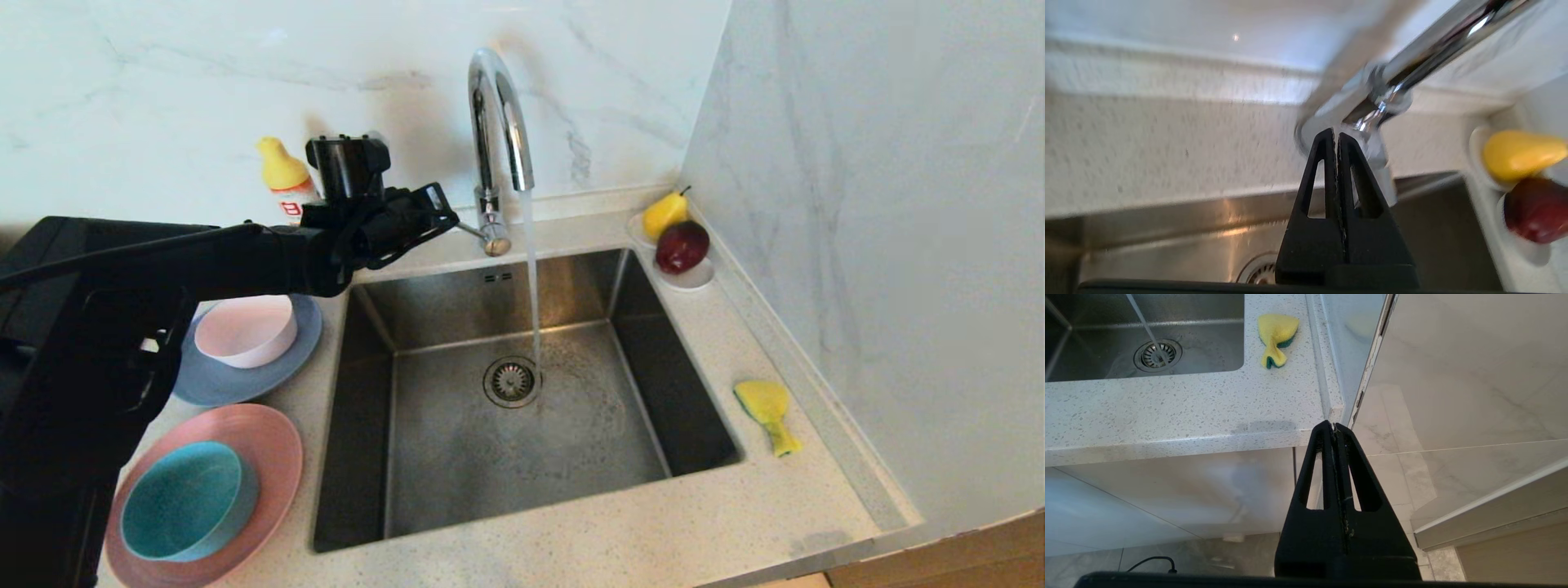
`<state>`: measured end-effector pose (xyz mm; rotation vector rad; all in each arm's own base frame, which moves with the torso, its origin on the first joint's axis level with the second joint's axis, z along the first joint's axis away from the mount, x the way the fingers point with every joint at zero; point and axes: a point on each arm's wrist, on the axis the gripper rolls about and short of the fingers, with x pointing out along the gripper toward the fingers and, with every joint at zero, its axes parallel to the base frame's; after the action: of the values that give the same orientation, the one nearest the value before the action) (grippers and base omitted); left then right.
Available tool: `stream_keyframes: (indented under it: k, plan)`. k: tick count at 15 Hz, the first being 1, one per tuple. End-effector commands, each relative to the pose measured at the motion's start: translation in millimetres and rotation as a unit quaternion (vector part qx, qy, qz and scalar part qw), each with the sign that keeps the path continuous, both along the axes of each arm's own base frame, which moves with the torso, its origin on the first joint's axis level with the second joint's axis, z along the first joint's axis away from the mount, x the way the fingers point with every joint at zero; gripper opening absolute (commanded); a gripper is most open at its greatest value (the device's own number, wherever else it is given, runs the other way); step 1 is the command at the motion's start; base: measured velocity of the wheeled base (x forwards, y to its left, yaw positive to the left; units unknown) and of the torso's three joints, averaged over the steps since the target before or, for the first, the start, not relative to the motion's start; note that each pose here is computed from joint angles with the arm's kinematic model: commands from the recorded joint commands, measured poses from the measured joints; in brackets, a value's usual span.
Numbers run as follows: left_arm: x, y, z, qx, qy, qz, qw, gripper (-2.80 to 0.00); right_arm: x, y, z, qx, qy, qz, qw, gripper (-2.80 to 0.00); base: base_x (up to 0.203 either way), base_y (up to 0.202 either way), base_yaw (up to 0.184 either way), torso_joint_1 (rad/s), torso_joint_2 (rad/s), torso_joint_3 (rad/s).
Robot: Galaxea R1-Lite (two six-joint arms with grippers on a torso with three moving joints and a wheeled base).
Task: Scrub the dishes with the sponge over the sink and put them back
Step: Turn on the faucet
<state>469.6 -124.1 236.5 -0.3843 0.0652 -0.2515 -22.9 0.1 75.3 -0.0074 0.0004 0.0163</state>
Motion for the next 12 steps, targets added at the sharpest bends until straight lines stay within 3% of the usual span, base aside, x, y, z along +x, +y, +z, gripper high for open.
stream_keyframes:
  k: [1,6,12]
  plan:
    - [-2,1,6,-0.004,-0.008,-0.002,1.0000,-2.80,0,0,0,0.000,-0.001,0.000,1.000,-2.80,0.000,0.000,0.000,0.000,0.00,0.000]
    - [-1,-6,1,-0.017,0.001,-0.010,0.9998,-2.80,0,0,0,0.000,0.000,0.000,1.000,-2.80,0.000,0.000,0.000,0.000,0.00,0.000]
    - [1,-19,-10,-0.014,0.010,-0.022,0.9996,-2.80,0,0,0,0.000,0.000,0.000,1.000,-2.80,0.000,0.000,0.000,0.000,0.00,0.000]
